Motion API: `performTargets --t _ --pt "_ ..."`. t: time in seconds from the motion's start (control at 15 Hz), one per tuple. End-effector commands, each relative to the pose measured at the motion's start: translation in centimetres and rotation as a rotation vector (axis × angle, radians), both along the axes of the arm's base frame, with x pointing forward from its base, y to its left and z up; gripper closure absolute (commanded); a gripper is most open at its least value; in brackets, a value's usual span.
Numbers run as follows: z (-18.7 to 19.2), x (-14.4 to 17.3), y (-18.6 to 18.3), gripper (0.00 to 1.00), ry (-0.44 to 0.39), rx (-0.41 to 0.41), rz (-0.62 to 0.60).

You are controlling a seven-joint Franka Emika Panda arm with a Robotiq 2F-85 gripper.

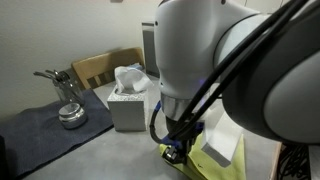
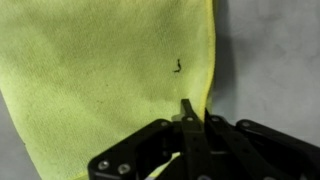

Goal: Unfold the towel

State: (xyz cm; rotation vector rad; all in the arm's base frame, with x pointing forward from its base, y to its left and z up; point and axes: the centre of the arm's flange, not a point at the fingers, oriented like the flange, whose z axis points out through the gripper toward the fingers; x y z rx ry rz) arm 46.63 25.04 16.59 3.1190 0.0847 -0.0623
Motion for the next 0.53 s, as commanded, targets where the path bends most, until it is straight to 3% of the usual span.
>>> performTargets --t 0.0,0.47 --pt "0.7 -0.3 -0.8 0.99 0.023 0.011 0.01" --pt "3.6 -0.8 -2.3 0.99 0.058 0.082 0.039"
